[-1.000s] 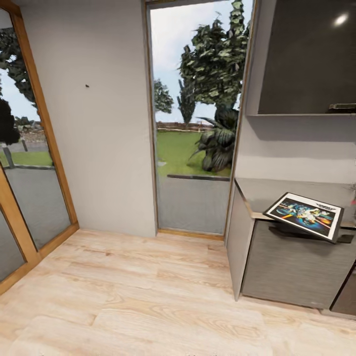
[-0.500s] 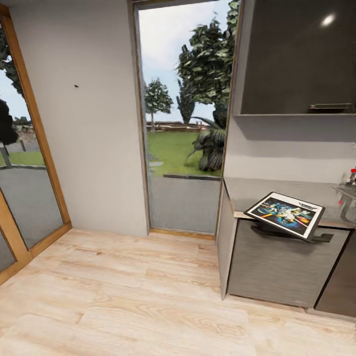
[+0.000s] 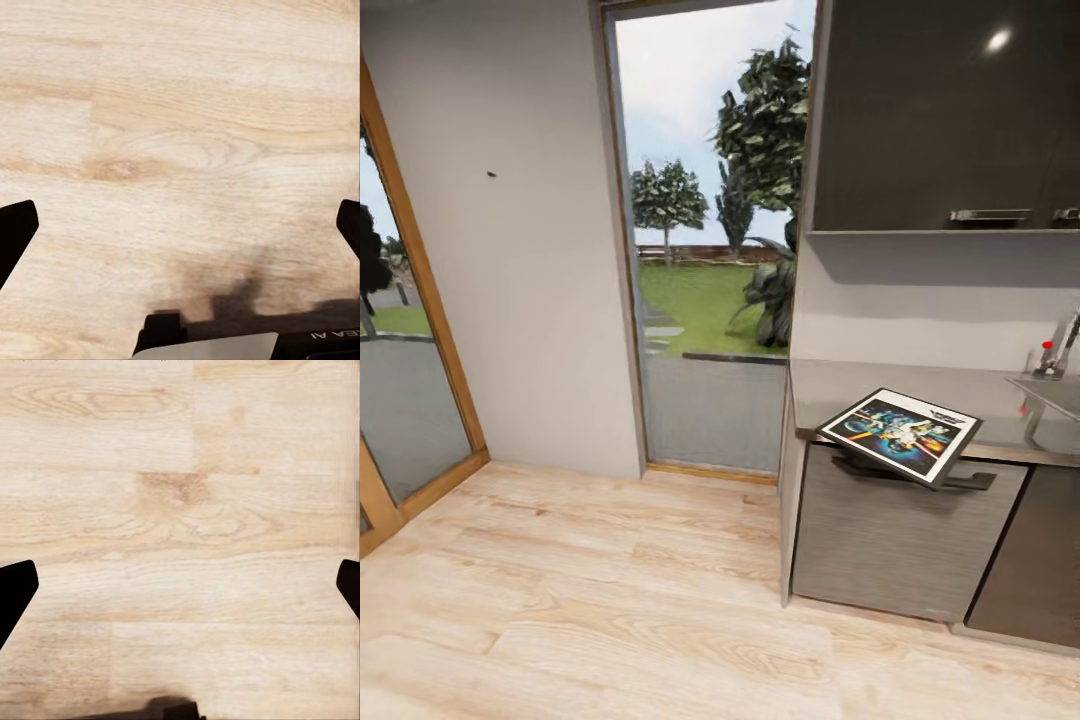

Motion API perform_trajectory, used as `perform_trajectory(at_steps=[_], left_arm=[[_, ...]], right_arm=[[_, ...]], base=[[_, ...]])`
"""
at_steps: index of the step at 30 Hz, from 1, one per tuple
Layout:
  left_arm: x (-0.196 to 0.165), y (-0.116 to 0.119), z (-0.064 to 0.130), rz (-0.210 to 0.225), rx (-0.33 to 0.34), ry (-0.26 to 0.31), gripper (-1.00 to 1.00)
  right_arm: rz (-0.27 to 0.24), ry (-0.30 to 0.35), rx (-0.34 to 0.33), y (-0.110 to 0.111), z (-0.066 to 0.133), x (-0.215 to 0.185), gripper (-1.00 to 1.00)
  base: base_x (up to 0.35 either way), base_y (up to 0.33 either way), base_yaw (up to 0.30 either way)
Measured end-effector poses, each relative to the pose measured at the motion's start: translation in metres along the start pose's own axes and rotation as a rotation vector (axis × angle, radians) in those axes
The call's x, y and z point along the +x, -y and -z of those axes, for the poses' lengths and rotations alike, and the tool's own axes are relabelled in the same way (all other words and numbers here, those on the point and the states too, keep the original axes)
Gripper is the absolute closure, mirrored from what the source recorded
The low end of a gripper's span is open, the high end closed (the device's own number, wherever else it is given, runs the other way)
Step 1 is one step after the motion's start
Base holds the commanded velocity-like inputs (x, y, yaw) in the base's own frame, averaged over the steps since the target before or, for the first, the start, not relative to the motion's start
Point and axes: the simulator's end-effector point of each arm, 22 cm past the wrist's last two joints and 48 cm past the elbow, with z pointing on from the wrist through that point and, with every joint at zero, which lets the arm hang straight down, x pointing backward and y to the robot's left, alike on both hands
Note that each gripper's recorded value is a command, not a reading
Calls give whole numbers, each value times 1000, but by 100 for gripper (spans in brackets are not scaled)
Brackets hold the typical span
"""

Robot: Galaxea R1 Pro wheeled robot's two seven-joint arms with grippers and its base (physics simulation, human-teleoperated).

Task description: Pick up the poster from the kitchen countertop and hang it on one of the wall nails in the kitchen.

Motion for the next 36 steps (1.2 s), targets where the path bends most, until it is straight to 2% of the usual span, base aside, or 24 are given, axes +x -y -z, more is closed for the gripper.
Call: perform_trajectory(at_steps=[36], left_arm=[[0, 0, 0, 0, -1, 0, -100]], right_arm=[[-1, 0, 0, 0, 0, 0, -100]], base=[[0, -297, 0]])
